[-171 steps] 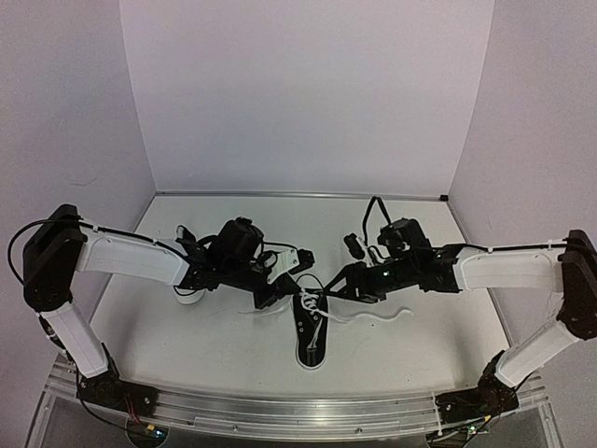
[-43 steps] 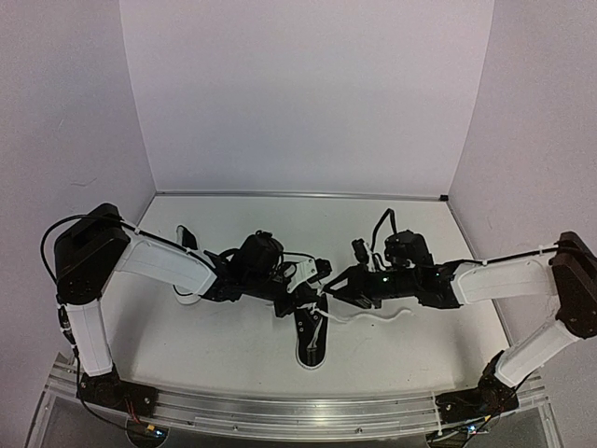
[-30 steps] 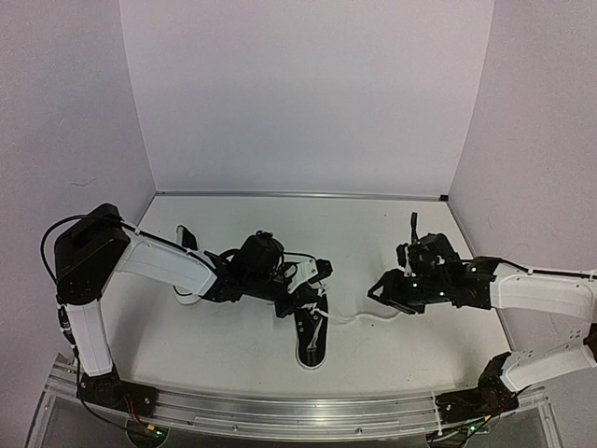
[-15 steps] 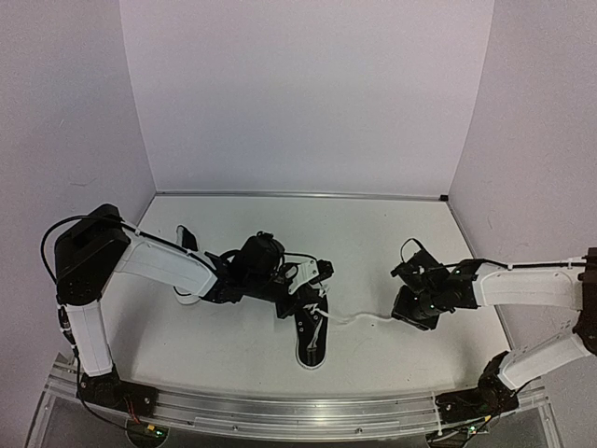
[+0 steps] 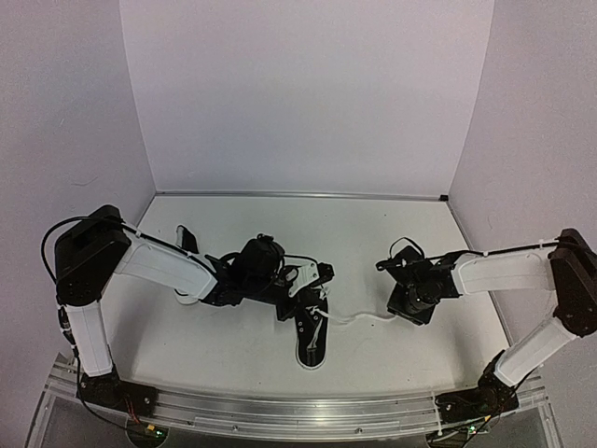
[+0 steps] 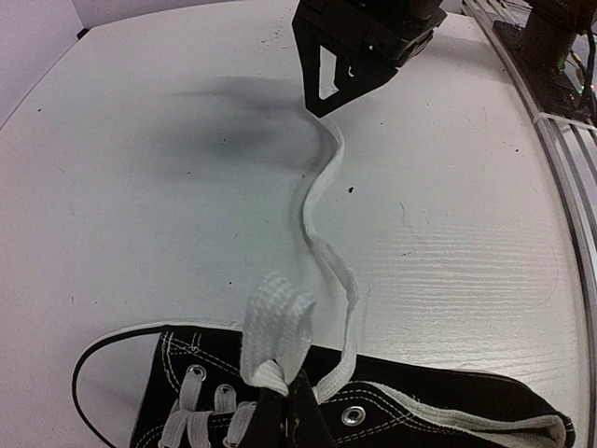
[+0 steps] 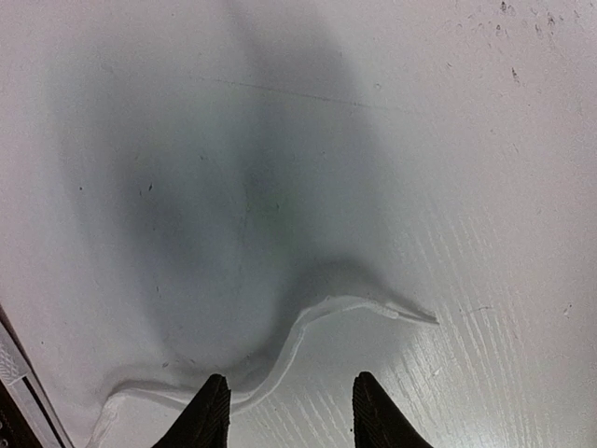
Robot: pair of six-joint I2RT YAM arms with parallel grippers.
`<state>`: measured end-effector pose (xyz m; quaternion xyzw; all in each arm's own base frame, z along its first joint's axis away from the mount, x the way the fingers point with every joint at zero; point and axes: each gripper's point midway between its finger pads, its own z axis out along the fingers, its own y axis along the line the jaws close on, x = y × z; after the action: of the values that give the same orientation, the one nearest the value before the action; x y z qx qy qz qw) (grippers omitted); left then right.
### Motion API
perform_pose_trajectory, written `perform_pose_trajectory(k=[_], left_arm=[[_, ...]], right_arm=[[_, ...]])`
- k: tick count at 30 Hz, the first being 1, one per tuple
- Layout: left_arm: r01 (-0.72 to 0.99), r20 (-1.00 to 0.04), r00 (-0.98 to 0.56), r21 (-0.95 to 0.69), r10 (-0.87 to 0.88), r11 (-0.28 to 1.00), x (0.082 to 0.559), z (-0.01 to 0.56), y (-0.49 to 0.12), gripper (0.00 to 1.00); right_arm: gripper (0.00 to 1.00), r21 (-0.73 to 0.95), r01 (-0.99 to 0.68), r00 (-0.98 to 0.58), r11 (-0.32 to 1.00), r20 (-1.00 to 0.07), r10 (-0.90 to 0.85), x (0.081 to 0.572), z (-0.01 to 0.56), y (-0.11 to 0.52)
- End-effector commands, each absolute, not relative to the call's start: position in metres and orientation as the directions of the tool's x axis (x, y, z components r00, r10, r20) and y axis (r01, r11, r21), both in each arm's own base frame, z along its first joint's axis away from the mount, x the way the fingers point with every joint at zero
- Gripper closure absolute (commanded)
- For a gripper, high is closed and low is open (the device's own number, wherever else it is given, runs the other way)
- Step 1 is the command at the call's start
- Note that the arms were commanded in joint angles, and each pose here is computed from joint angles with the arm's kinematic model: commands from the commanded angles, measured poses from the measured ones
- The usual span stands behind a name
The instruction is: Tie the shoes
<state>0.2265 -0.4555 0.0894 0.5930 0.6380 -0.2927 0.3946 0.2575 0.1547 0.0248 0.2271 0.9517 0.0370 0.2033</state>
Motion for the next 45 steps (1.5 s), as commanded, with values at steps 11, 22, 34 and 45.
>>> perform_pose_trajectory(k=[11, 22, 34, 45], left_arm=[[0.980, -0.878, 0.104, 0.170, 0.468, 0.101, 0.223, 0.112, -0.458, 1.00], [0.975, -0.870, 0.140, 0.205, 0.473, 0.089, 0.222, 0.108, -0.457, 1.00], [0.969, -0.865, 0.180, 0.238, 0.469, 0.068, 0.218, 0.106, -0.455, 1.00], [0.970, -0.862, 0.174, 0.233, 0.476, 0.066, 0.215, 0.103, -0.451, 1.00]], right_arm=[[0.86, 0.171, 0.386, -0.836, 0.906, -0.351, 0.422, 0.280, 0.005, 0.165], [1.00, 0.420, 0.020, -0.827, 0.907, -0.503, 0.251, 0.363, 0.114, 0.247], [1.00, 0.638, -0.471, -0.841, 0.610, -0.533, -0.091, 0.369, 0.180, 0.448], [0.47, 0.676, -0.489, -0.856, 0.551, -0.493, -0.155, 0.341, 0.176, 0.458]])
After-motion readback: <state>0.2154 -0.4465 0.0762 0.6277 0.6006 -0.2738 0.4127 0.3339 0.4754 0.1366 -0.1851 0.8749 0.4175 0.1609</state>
